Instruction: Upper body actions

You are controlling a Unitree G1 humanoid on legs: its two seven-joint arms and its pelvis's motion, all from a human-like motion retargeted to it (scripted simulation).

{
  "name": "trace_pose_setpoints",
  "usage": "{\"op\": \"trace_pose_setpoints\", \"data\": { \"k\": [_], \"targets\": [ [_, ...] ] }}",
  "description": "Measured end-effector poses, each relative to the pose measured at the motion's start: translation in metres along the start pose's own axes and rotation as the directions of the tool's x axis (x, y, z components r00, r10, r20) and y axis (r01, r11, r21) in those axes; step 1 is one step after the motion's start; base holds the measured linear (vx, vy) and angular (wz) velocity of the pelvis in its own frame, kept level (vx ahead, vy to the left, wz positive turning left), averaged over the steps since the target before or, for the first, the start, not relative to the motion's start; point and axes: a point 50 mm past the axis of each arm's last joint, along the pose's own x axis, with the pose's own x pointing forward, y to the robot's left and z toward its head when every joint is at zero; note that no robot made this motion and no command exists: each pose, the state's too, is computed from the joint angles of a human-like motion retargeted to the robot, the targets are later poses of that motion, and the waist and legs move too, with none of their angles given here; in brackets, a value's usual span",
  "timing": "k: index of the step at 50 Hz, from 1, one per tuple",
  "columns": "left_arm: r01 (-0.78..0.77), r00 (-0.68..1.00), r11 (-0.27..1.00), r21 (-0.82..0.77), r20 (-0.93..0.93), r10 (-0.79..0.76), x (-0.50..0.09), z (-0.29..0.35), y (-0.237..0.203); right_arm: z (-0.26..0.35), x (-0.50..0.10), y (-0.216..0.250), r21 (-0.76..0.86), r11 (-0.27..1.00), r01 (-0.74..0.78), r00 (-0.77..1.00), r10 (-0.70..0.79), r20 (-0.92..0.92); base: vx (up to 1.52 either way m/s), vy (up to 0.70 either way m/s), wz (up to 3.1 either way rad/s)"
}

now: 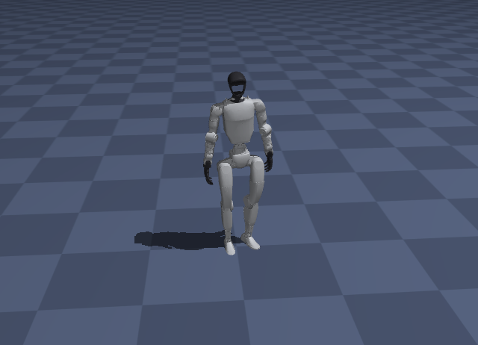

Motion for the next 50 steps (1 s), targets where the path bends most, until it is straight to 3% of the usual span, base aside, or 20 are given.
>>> {"op": "trace_pose_setpoints", "data": {
  "k": [2, 5, 9, 13, 16, 18, 21, 24, 26, 30, 32, 35, 40, 45, 48, 50],
  "targets": [
    [-0.189, 0.982, 0.967, -0.172, -0.024, 0.187, -0.008, 0.000, 0.059, 0.011, -0.006, -0.032, 0.104, 0.991, 0.080, 0.996, -0.083, 0.019, 0.00, 0.00, 0.00],
    [-0.348, 0.930, 0.839, -0.418, -0.042, 0.365, -0.039, 0.001, 0.152, 0.025, -0.024, -0.092, 0.342, 0.921, 0.185, 0.978, -0.207, 0.029, 0.06, -0.01, 0.24],
    [-0.442, 0.764, 0.587, -0.678, 0.057, 0.642, -0.134, 0.013, 0.279, 0.073, -0.097, -0.206, 0.718, 0.652, 0.242, 0.858, -0.489, 0.155, 0.11, 0.03, 0.22],
    [-0.503, 0.423, 0.309, -0.807, 0.082, 0.902, -0.264, 0.019, 0.358, 0.124, -0.239, -0.303, 0.899, 0.363, 0.246, 0.471, -0.855, 0.217, -0.01, 0.14, -0.02],
    [-0.410, 0.095, 0.102, -0.906, 0.069, 0.993, -0.363, 0.034, 0.377, 0.156, -0.362, -0.324, 0.938, 0.220, 0.267, 0.076, -0.975, 0.207, -0.04, 0.12, 0.00],
    [-0.274, -0.163, -0.008, -0.962, 0.039, 0.986, -0.433, 0.052, 0.370, 0.175, -0.446, -0.309, 0.951, 0.133, 0.280, -0.229, -0.953, 0.200, 0.02, 0.09, 0.03],
    [-0.067, -0.554, -0.065, -0.996, -0.017, 0.832, -0.535, 0.086, 0.324, 0.197, -0.542, -0.255, 0.969, 0.019, 0.246, -0.628, -0.758, 0.175, 0.05, 0.06, -0.08],
    [0.056, -0.859, -0.102, -0.993, -0.100, 0.503, -0.618, 0.101, 0.252, 0.209, -0.609, -0.167, 0.994, -0.045, 0.102, -0.922, -0.380, 0.077, 0.09, 0.03, -0.08],
    [0.114, -0.965, -0.178, -0.977, -0.152, 0.213, -0.655, 0.111, 0.190, 0.211, -0.633, -0.106, 0.999, -0.034, -0.018, -0.995, -0.100, -0.021, 0.06, -0.03, 0.01],
    [0.363, -0.924, -0.390, -0.846, -0.272, -0.269, -0.693, 0.108, 0.093, 0.185, -0.661, -0.012, 0.938, -0.036, -0.345, -0.877, 0.367, -0.309, 0.01, -0.05, -0.04],
    [0.434, -0.886, -0.403, -0.806, -0.300, -0.353, -0.698, 0.108, 0.073, 0.178, -0.665, 0.003, 0.880, -0.015, -0.474, -0.800, 0.425, -0.424, 0.00, 0.00, 0.00],
    [0.361, -0.925, -0.355, -0.862, -0.283, -0.254, -0.702, 0.113, 0.082, 0.192, -0.668, -0.015, 0.923, -0.052, -0.382, -0.868, 0.364, -0.339, 0.00, 0.00, 0.00],
    [0.158, -0.942, -0.326, -0.932, -0.242, 0.235, -0.679, 0.104, 0.180, 0.208, -0.651, -0.117, 0.965, -0.225, -0.133, -0.990, -0.011, -0.139, -0.02, 0.04, -0.02],
    [0.124, -0.680, -0.209, -0.970, -0.236, 0.694, -0.594, 0.077, 0.294, 0.187, -0.597, -0.235, 0.945, -0.311, 0.104, -0.858, -0.508, -0.072, -0.08, 0.05, -0.06],
    [0.156, -0.416, -0.108, -0.982, -0.164, 0.894, -0.515, 0.054, 0.348, 0.167, -0.538, -0.292, 0.963, -0.189, 0.190, -0.568, -0.821, -0.049, -0.13, 0.03, -0.05],
    [0.248, -0.114, -0.046, -0.968, -0.076, 0.991, -0.448, 0.044, 0.371, 0.160, -0.495, -0.313, 0.988, -0.027, 0.155, -0.325, -0.945, 0.025, -0.16, 0.03, -0.05]
  ]
}}
